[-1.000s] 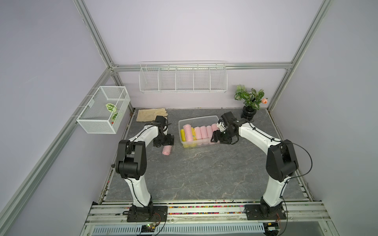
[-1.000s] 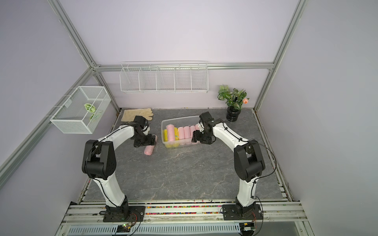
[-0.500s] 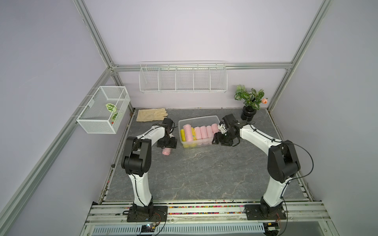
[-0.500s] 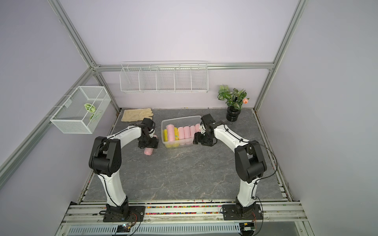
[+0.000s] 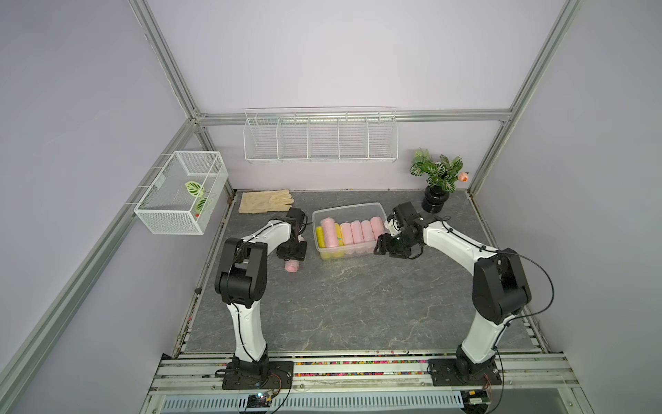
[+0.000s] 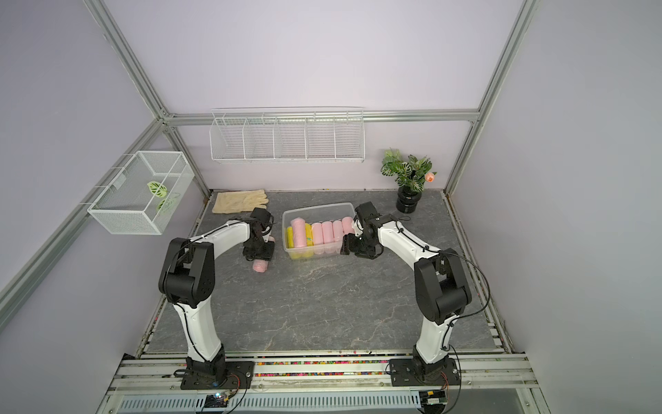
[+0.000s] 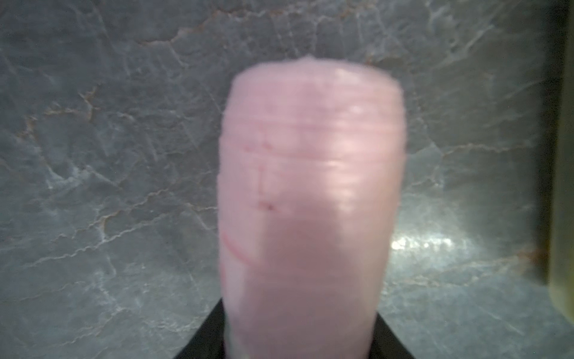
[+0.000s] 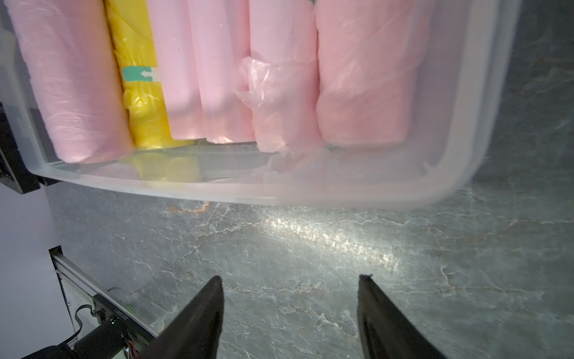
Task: Put the roll of trash bags into the storage box
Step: Pick up the roll of trash bags from the center of the board, then place the roll of trash bags in the storage box.
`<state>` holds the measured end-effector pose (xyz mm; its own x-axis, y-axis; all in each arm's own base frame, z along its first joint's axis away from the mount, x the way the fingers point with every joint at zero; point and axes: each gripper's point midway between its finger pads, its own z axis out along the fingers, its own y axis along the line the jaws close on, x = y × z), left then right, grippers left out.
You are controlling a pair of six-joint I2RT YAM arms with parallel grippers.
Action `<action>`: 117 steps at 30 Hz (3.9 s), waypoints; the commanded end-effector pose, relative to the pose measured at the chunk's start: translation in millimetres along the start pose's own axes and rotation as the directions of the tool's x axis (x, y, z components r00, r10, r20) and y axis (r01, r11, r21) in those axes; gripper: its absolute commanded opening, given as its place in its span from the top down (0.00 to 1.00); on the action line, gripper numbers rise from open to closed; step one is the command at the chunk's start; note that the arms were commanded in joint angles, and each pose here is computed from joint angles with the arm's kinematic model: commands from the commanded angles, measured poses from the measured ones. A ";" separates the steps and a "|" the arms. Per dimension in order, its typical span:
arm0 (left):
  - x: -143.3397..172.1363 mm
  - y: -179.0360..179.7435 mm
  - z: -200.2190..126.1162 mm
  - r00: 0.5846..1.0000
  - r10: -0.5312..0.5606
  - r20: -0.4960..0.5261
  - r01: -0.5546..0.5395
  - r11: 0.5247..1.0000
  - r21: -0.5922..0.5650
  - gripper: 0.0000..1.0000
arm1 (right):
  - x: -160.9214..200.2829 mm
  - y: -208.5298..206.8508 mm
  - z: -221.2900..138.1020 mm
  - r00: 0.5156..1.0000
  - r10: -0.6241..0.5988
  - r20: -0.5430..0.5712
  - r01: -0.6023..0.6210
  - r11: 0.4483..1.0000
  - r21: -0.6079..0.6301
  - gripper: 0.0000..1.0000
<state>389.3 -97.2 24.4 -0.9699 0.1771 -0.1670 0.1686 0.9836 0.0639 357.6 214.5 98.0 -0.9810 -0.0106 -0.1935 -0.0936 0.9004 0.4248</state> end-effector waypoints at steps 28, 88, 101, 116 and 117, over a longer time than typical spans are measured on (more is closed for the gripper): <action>-93.2 -40.5 -199.8 0.875 -0.242 0.419 0.064 0.917 0.395 0.58 | 5.9 -7.7 -20.9 0.999 0.020 0.038 -0.019 1.000 -0.019 0.30; -95.5 -172.6 -65.0 0.943 -0.326 0.062 0.277 0.876 0.395 0.48 | 24.0 -31.5 -26.6 0.997 0.065 0.040 -0.064 0.998 -0.025 0.30; -87.9 -168.6 -68.7 0.944 -0.322 0.069 0.274 0.886 0.375 0.36 | 26.0 -32.8 -31.5 0.997 0.066 0.049 -0.064 0.998 -0.026 0.30; -97.2 -165.5 -132.9 0.922 -0.337 0.192 0.229 0.872 0.433 0.32 | 10.8 -24.8 -47.5 0.996 0.045 0.079 -0.043 0.999 -0.025 0.31; -98.7 -165.5 -139.2 0.918 -0.339 0.206 0.221 0.869 0.443 0.32 | 8.0 -22.4 -49.2 0.996 0.042 0.085 -0.039 0.999 -0.030 0.31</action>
<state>436.0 -283.5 141.3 -0.9314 -0.1559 -0.3288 -0.0099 0.9141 -0.4053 337.6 172.2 112.9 -0.9746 0.0721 -0.2121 -0.0327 0.8908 0.4532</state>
